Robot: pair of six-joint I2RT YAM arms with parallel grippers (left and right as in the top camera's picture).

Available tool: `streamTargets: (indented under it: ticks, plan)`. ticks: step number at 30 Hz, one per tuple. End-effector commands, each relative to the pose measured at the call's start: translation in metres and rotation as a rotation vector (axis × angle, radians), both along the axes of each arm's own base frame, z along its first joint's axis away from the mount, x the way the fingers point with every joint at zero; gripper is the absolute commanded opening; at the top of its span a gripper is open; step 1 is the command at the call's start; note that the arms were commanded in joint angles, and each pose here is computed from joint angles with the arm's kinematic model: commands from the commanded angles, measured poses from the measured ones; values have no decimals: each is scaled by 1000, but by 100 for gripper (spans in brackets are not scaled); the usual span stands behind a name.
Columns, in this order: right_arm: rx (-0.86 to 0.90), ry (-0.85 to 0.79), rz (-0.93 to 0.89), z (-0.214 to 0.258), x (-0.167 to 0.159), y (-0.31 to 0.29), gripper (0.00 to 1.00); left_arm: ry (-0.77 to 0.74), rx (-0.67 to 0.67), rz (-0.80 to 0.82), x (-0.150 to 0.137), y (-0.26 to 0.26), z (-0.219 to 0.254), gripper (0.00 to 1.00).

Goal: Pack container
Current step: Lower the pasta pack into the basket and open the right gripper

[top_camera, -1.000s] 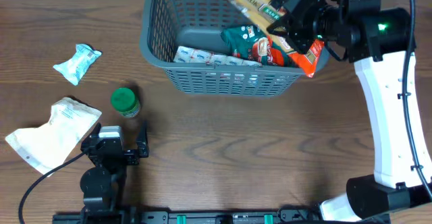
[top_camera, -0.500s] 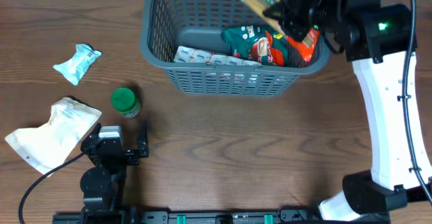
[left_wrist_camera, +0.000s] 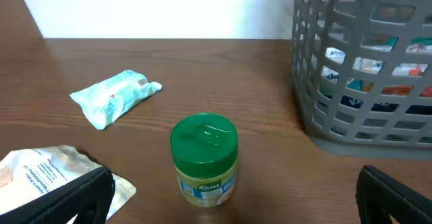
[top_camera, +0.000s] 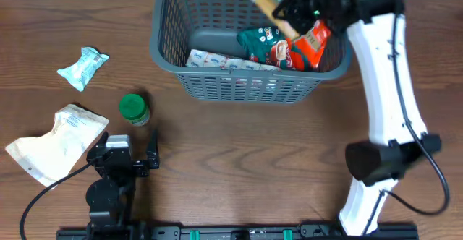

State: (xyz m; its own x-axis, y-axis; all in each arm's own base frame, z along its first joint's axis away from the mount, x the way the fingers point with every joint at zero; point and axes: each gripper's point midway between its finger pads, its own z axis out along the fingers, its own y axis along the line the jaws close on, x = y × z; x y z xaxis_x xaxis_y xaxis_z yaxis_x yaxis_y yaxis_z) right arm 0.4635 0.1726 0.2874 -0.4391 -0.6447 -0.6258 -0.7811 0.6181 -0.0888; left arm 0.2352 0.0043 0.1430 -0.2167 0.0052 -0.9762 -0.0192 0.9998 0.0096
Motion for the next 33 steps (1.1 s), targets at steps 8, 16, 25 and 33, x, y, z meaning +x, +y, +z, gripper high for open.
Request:
streamTargets:
  ticks: [8,16,25,33]
  plan:
    - [-26,8,282,4,-41,16,1,24,-7,12,0,2,-12,99]
    - [-27,68,312,-14,-50,18,1,24,-7,12,0,2,-12,99]
    - [-31,116,312,-35,-50,18,1,24,-7,12,0,2,-12,99]
    - [-11,114,270,-35,-43,19,67,25,-7,12,0,2,-12,99]
